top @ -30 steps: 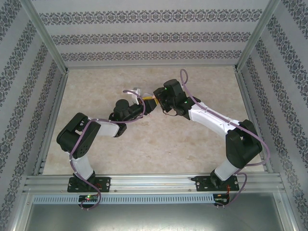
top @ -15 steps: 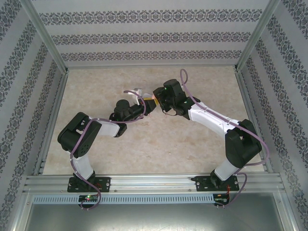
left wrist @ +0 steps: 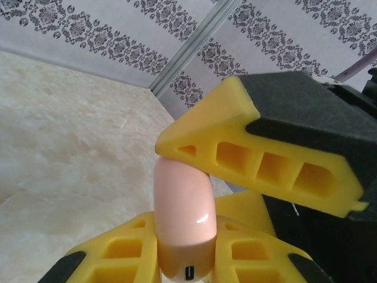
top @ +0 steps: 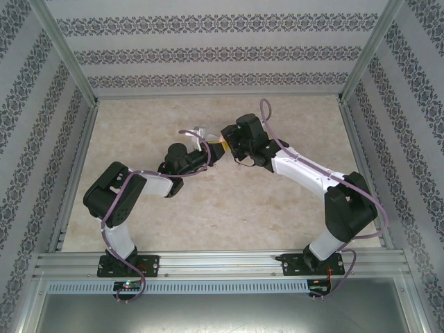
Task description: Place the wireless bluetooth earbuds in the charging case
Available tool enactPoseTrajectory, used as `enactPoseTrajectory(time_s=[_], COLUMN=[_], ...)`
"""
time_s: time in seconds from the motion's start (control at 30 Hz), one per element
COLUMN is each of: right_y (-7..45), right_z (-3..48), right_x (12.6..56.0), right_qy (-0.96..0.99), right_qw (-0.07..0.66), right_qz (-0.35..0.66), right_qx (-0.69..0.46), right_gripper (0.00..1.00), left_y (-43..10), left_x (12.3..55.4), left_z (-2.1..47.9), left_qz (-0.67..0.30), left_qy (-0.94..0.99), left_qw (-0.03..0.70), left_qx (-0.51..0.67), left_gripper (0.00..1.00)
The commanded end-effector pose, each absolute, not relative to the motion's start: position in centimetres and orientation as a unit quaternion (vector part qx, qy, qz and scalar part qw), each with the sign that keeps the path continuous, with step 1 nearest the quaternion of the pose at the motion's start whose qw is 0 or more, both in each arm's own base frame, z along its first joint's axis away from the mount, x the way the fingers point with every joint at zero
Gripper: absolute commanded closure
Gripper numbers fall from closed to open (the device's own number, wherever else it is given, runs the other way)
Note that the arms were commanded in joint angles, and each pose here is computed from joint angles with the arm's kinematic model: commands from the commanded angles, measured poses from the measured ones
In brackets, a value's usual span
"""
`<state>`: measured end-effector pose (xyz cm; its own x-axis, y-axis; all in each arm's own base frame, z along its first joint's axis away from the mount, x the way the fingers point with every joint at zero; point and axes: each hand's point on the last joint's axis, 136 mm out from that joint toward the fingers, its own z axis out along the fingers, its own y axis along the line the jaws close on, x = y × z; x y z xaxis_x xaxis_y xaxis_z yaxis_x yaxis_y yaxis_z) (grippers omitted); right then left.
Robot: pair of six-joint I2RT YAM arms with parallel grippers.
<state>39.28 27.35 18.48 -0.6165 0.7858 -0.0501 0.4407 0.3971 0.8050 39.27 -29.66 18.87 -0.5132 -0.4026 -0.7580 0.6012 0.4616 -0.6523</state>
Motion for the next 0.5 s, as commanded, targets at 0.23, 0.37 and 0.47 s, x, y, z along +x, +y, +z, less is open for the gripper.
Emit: enactPoseTrajectory(time_s=[0.23,0.37,0.47], right_y=[22.8,20.8,20.0], right_z=[21.9,21.0,20.8], right_x=[38.9,37.9,37.3], right_qy=[0.798,0.81,0.816], right_qw=[0.27,0.292,0.328], right_qz=[0.4,0.385,0.385], right_qx=[0.36,0.332,0.279], right_gripper=[0.32,0.31,0.32], left_y=[-30.2,-30.4,-30.5], left_x=[38.0,36.9,36.1], left_z=[20.6,21.2,21.8], left_qz=[-0.519,-0.52,-0.522], left_qy=[0.697,0.701,0.705], left_qw=[0.482,0.466,0.45], left_qx=[0.11,0.143,0.167], left_gripper=[1.0,1.0,1.0])
